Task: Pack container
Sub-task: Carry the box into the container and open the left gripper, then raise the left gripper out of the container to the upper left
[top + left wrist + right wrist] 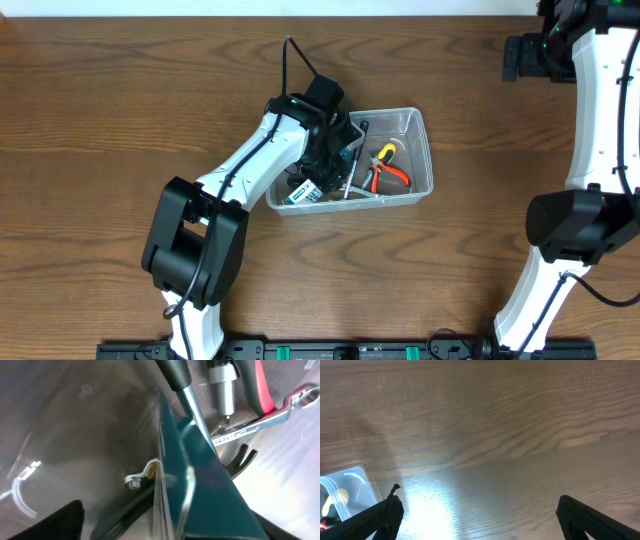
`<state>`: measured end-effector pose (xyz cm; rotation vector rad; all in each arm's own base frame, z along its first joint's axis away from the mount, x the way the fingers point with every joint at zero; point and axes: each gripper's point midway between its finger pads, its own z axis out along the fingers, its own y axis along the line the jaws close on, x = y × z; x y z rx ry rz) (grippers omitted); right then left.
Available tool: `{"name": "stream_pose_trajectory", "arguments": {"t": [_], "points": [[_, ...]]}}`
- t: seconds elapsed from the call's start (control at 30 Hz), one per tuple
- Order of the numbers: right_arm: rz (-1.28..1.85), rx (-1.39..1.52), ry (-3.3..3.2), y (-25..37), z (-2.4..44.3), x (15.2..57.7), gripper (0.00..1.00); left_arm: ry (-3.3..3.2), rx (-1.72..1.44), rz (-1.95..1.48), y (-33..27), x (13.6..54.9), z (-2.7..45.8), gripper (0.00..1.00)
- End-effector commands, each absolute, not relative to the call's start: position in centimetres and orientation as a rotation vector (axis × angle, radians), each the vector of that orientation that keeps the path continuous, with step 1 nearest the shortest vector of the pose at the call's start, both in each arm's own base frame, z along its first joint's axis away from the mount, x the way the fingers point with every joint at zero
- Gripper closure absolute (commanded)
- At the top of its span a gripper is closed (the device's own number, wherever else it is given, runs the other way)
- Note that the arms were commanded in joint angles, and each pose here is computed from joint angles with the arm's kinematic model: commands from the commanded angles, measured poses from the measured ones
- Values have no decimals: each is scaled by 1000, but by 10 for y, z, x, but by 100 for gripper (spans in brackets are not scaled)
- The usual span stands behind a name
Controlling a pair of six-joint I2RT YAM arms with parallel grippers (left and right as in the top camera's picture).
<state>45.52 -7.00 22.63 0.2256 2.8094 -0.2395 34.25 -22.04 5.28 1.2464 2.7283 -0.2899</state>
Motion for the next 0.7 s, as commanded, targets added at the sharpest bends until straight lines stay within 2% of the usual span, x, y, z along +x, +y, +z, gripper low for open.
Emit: {"name": "stream_pose_trajectory", "arguments": {"t": [0.0,0.1,0.37,0.67], "points": [[-245,246,2781,-71,236,455,1,2690,1208,-149,-211,360,69,8],[-244,246,2781,-71,236,455,1,2640,1162,-39,-201,376,90,4],[-245,246,2781,-71,236,455,1,2552,952,95,-165,411,145,3],[-244,246,2781,-71,236,455,1,2569,870,124,-139,415,155,3]]}}
